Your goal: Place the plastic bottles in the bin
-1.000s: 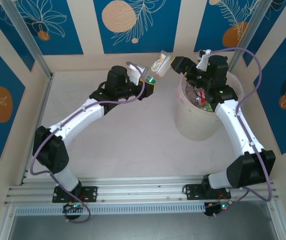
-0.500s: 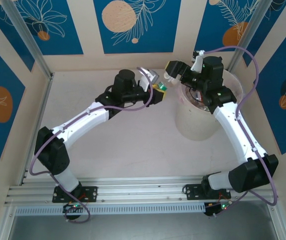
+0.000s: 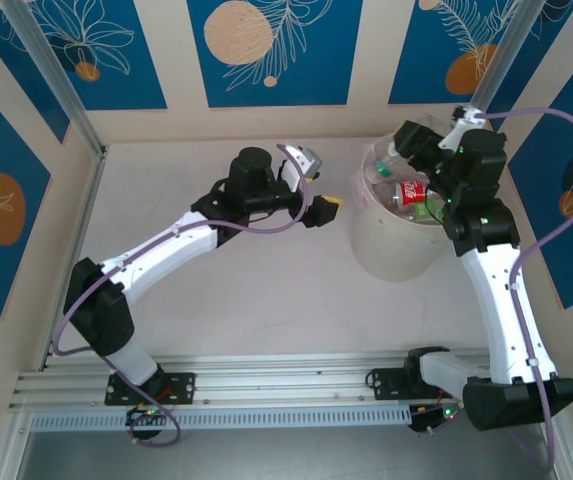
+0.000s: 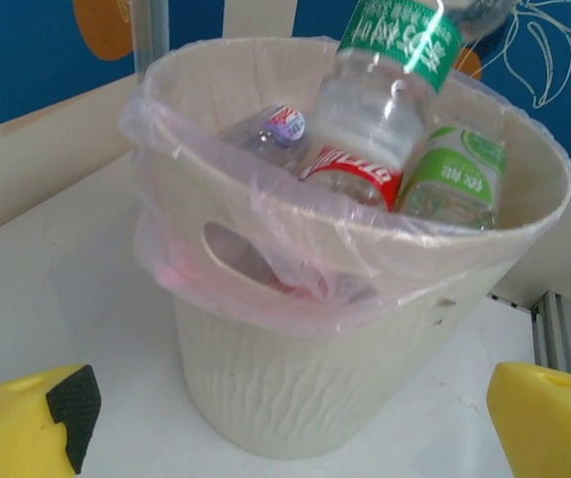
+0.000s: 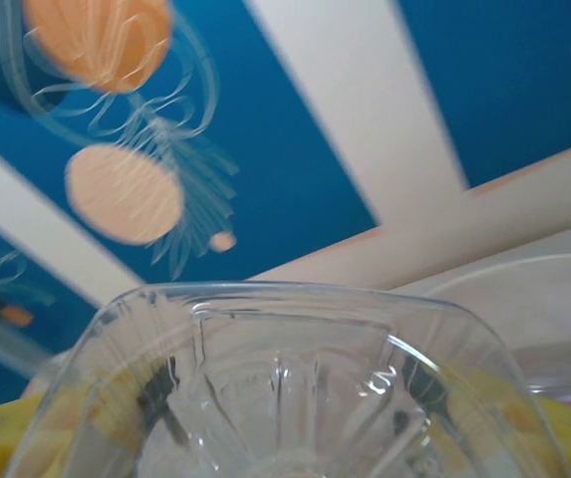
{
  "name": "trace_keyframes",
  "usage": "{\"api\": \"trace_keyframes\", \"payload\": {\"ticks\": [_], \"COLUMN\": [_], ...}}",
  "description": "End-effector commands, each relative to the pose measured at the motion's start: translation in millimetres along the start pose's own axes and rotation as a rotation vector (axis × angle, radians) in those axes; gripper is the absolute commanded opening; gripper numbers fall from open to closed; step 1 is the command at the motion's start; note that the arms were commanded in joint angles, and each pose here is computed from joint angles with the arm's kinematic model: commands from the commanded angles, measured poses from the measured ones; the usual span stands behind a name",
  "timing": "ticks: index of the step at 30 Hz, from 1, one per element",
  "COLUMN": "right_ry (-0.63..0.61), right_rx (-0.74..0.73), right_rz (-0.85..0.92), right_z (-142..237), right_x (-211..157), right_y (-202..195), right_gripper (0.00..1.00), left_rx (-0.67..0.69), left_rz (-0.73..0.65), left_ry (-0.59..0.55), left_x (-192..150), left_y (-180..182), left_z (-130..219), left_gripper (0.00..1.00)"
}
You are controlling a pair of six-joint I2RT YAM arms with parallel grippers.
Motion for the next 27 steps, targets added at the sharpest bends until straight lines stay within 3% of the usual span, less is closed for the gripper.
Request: {"api": "trace_keyframes", "payload": {"ticks": [1, 5, 8, 13, 22, 27], "right_ry": [-0.026, -0.058, 0.015, 0.117, 0.107, 0.061], "right_rx": [-0.087, -0.086, -0.063, -0.079, -0.349, -0.430], "right_rz": [-0.095, -0.180, -0.224, -0.231, -0.062, 0.075], "right_z": [-8.7, -25.4, -42.6, -54.2, -16.3, 6.6], "right_x": [0.5, -0.4, -8.6, -19.7, -11.1, 6.8], "right_y": [-35.2, -55.1, -61.0, -65.4, -81.3, -67.3], "right_gripper": [0.53, 0.54, 0.58, 0.77, 1.00, 1.00], "left_rx": [0.095, 0.164, 0.192, 0.204, 0.270, 0.216], "left_rz": [-0.020, 0.013, 0.042, 0.102, 0.372, 0.479], "left_ry": [-0.081, -0.082, -0.083, -0.024, 0.095, 0.133], "left_x": [14.1, 3.0, -3.2, -20.9, -62.5, -80.5], "left_y": [5.3, 14.7, 20.9, 30.4, 64.0, 69.3], "left_z": [17.9, 25.0, 27.9, 14.4, -42.6, -73.3], "left_gripper": [1.00, 1.00, 1.00, 1.00, 1.00, 1.00]}}
Point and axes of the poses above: each hand's point on the last joint's axis, 136 mm out from that joint toward the fingers, its own z axis back along the fingers, its own y axis along the line the jaws close on, x = y × z, the point moved 6 cm from there along z, back along the fingers
